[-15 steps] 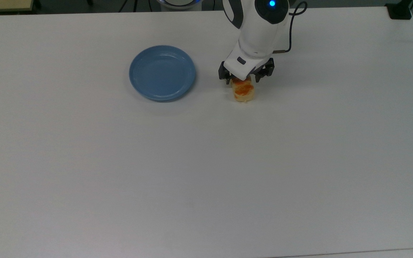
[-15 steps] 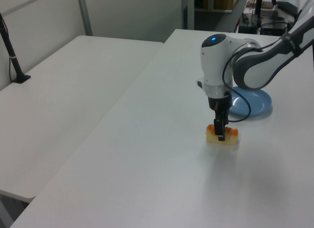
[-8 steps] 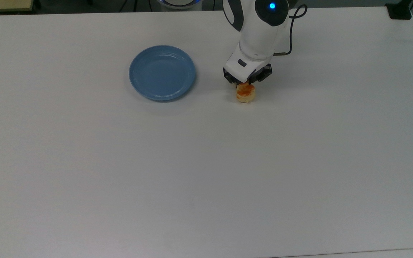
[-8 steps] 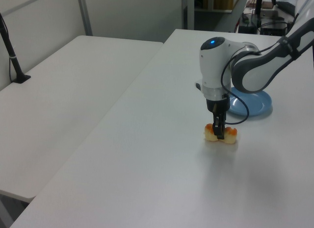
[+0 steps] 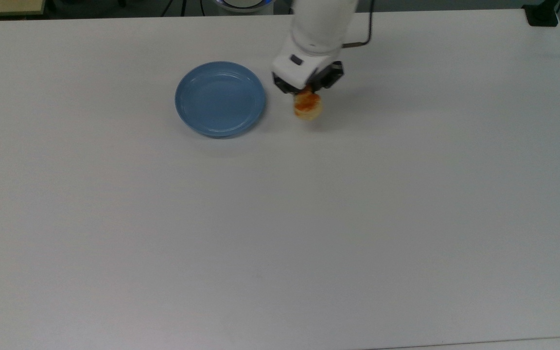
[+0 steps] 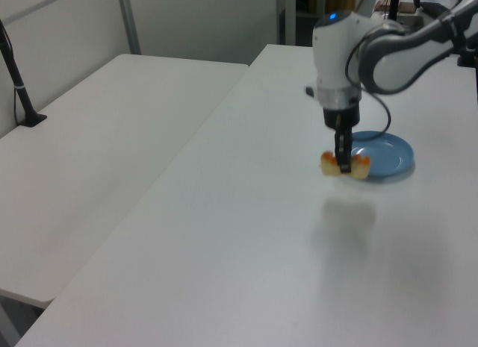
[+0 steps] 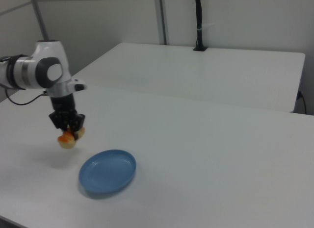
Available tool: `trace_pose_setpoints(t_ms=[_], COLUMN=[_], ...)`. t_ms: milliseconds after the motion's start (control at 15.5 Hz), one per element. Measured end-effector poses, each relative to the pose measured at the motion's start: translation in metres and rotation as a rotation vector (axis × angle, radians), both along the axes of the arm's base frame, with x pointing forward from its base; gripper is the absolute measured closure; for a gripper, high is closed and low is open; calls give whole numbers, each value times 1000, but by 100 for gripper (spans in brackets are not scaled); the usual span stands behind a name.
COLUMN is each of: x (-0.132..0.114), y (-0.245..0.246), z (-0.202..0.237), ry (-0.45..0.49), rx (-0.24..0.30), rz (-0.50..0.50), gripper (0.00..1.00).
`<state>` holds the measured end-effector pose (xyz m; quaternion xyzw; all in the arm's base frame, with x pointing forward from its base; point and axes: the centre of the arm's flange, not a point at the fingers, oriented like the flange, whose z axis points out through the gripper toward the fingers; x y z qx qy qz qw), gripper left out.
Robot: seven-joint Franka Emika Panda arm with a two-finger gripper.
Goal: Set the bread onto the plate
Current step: 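Lift the bread roll and carry it over the blue plate, then lower the bread roll onto the plate and open the gripper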
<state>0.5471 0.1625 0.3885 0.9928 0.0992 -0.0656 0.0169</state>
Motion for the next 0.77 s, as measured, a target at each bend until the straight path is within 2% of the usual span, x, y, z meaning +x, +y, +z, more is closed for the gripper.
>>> trace_pose_setpoints(t_ms=[194,452,581,774], x=[9,-8,-16,-19], y=[-87,-158,-161,-160], z=[-2,-42,-59,-63], ry=[18,82,81,84], rx=[-38,-98,-101,-100], rz=[44,71,78,82], gripper=[70,70,69,64])
